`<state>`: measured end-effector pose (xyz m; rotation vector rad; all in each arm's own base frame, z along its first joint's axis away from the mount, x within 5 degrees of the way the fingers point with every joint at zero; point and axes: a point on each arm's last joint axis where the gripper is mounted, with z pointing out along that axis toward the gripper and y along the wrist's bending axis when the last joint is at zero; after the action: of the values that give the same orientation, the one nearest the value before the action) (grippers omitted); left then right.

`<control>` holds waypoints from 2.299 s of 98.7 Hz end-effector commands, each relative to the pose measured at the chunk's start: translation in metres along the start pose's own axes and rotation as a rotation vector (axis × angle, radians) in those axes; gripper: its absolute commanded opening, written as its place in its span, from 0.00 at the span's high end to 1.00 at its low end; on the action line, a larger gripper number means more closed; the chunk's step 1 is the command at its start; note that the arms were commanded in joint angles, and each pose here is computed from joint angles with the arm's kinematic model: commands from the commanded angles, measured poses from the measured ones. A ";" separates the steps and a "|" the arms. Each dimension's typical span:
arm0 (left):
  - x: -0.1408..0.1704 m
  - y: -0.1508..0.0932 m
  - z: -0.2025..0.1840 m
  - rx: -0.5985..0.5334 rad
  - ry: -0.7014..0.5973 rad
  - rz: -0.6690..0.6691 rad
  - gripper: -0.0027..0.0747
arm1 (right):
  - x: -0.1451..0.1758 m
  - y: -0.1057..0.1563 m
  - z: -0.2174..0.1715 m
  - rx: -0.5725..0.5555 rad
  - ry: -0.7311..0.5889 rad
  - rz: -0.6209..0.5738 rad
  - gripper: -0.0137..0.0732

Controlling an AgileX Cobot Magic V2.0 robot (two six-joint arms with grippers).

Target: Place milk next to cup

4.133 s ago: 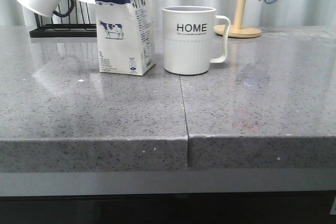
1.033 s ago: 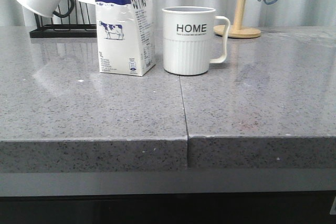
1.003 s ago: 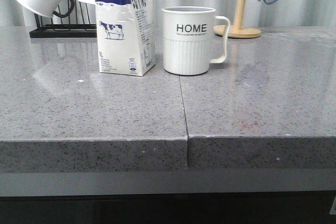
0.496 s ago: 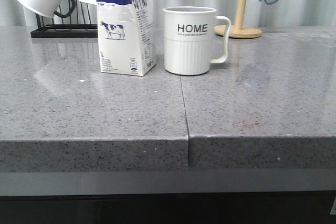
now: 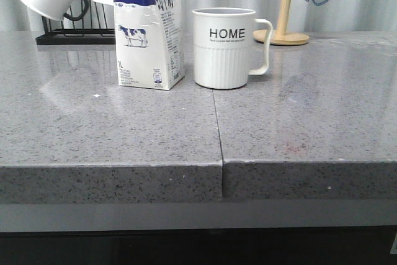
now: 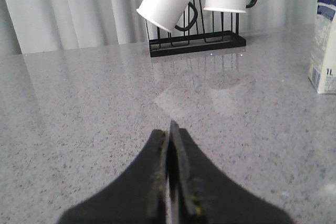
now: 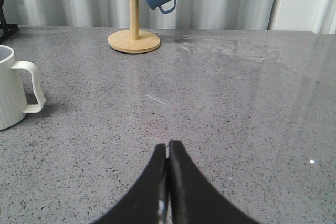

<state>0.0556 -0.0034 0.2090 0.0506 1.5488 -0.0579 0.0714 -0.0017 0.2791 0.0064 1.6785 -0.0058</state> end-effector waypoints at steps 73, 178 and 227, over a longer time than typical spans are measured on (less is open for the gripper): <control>0.001 -0.002 -0.001 0.029 -0.143 -0.053 0.99 | -0.015 0.001 -0.002 -0.006 -0.092 -0.018 0.92; 0.001 -0.002 -0.001 0.029 -0.143 -0.053 0.99 | 0.034 0.007 -0.018 -0.111 -0.195 -0.035 0.92; 0.001 -0.002 -0.001 0.029 -0.143 -0.053 0.99 | 0.067 0.008 -0.011 -0.123 -0.235 -0.036 0.92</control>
<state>0.0550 -0.0046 0.2168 0.0316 1.4630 -0.1005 0.0560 0.0071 0.1990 -0.1365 1.5797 0.0584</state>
